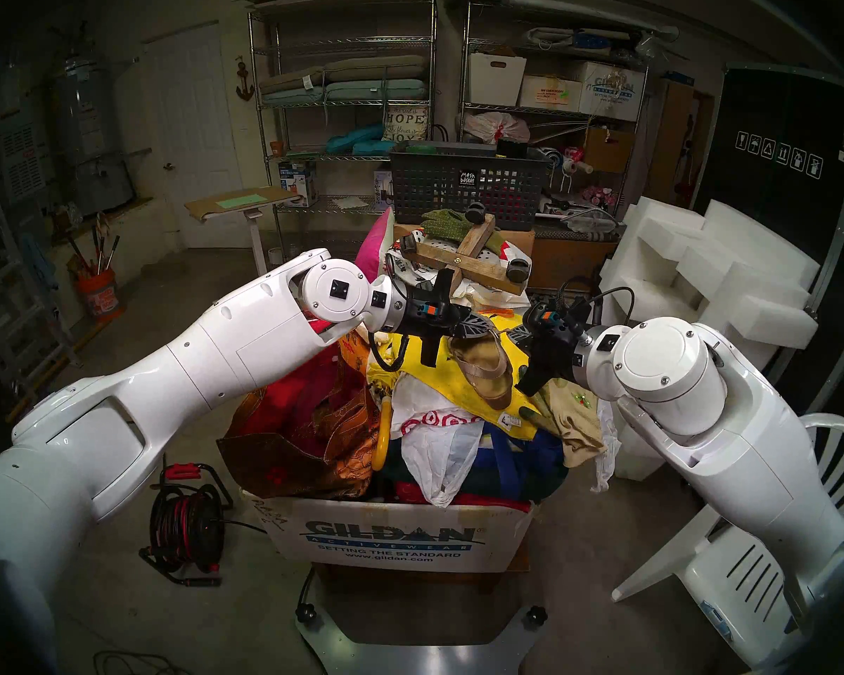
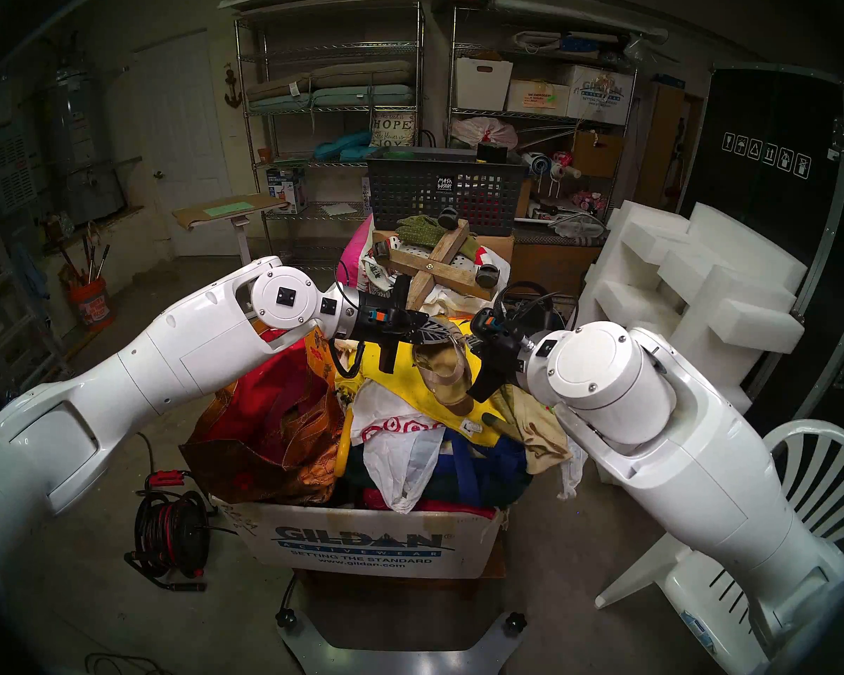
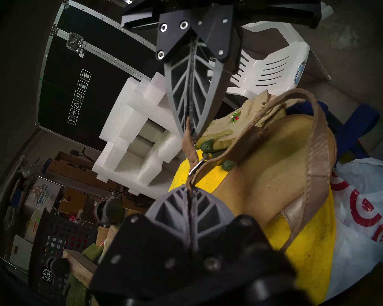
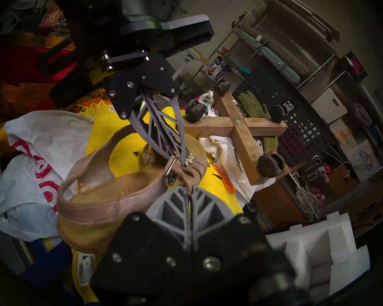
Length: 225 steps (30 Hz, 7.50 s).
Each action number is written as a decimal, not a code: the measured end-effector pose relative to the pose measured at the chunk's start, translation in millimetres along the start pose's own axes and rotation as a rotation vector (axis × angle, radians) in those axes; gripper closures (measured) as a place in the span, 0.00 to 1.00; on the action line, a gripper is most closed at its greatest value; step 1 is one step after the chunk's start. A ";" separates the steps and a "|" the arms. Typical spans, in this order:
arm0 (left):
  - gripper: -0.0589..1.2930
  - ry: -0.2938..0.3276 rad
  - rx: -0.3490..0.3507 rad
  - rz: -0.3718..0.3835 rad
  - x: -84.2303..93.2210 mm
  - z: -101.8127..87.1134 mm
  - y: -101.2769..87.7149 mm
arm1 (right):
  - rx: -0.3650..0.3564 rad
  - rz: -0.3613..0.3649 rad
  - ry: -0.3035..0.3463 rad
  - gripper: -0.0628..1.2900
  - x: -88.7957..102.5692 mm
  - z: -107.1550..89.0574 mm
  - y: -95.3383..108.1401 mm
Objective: Unbuckle a shoe
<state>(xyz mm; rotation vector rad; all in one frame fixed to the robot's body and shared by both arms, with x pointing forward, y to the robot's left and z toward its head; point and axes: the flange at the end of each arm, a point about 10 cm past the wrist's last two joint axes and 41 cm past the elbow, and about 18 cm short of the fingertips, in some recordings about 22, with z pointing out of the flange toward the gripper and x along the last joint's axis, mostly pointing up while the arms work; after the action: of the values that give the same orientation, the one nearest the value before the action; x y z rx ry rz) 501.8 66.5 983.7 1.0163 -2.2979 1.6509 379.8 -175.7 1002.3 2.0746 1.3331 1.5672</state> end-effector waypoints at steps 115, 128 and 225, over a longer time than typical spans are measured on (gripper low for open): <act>0.90 0.067 0.010 -0.210 10.2 11.9 10.1 | 0.006 -0.070 -0.013 0.97 2.8 9.6 -7.9; 0.93 0.081 0.026 -0.206 12.3 15.2 11.9 | 0.027 -0.052 -0.049 0.97 -0.8 1.4 -0.4; 0.97 0.059 0.066 -0.214 9.9 10.9 7.3 | 0.007 0.153 -0.060 0.65 -4.6 -1.9 16.3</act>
<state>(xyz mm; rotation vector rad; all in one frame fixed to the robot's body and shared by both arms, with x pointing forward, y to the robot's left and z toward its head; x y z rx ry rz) 492.8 53.8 978.3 1.1642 -2.0302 1.6562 386.6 -189.1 1010.4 2.2573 1.1859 1.5463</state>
